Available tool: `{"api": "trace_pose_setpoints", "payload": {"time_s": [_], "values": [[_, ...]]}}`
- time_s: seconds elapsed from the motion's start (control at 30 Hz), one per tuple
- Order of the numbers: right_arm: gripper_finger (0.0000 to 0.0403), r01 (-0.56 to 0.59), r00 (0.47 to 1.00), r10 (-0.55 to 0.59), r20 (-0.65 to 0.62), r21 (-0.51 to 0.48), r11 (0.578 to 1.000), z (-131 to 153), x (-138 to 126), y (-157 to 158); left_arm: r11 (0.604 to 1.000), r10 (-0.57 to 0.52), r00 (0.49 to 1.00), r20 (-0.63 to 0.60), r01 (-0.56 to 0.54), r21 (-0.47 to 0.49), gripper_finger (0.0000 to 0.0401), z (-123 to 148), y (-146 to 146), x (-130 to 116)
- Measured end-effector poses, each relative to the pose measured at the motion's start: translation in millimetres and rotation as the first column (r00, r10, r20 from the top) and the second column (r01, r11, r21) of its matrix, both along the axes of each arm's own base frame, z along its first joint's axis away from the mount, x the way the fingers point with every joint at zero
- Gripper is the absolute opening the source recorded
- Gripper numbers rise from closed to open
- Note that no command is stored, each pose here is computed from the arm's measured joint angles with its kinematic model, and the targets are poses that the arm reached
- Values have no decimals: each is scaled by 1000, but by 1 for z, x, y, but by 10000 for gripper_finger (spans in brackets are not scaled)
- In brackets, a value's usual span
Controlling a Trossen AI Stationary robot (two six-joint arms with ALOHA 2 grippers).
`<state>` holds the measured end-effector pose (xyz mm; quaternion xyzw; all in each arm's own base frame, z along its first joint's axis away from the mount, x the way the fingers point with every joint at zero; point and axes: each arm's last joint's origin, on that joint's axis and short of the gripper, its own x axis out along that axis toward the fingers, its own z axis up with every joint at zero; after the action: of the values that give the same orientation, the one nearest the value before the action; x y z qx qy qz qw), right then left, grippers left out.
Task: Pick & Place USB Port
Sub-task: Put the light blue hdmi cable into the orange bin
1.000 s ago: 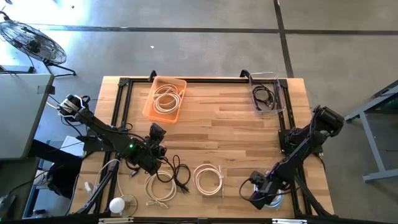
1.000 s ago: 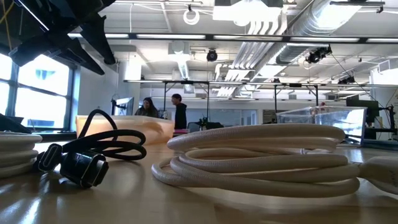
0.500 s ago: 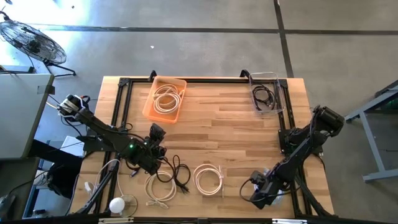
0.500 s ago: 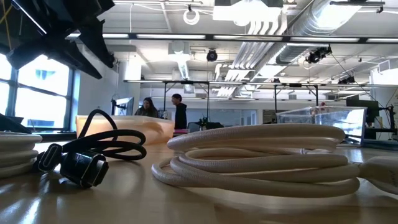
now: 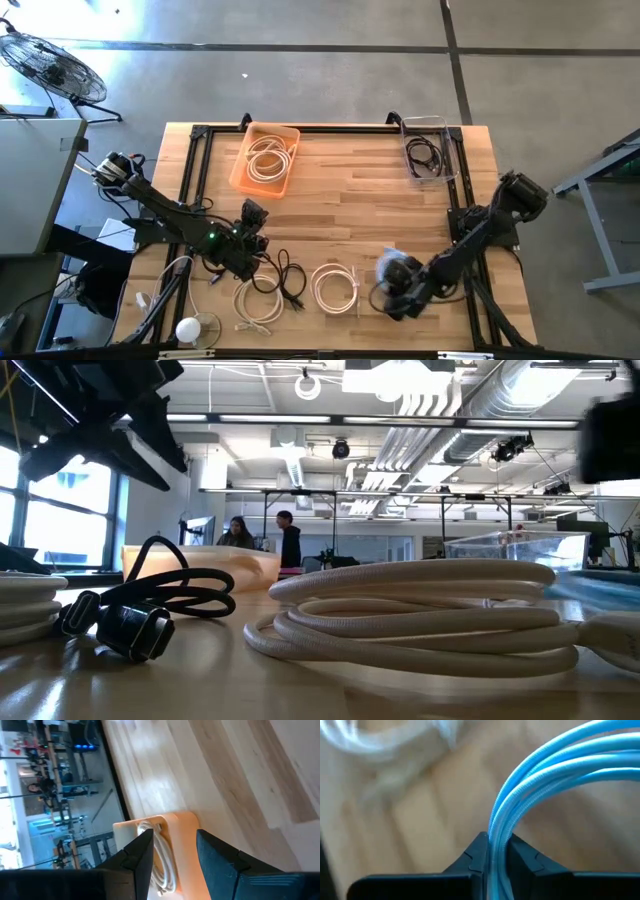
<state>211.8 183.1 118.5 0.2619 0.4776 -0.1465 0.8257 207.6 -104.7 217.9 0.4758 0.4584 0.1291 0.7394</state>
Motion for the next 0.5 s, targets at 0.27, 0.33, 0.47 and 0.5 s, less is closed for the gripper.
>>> {"api": "trace_pose_setpoints", "payload": {"time_s": [0.27, 0.33, 0.47, 0.5], "values": [[36, -202, 956, 212, 203, -66, 977, 13, 42, -18, 991, -107, 994, -2, 107, 84, 145, 4, -6, 10], [36, -229, 948, 242, 209, -82, 970, 16, 48, -22, 987, -143, 990, -1, 143, 76, 145, 5, -8, 13], [36, -297, 920, 319, 228, -129, 946, 26, 62, -27, 978, -199, 980, 5, 198, 61, 145, 8, -12, 18], [36, -313, 910, 340, 237, -145, 939, 30, 66, -27, 977, -206, 978, 7, 205, 64, 145, 8, -13, 19]]}}
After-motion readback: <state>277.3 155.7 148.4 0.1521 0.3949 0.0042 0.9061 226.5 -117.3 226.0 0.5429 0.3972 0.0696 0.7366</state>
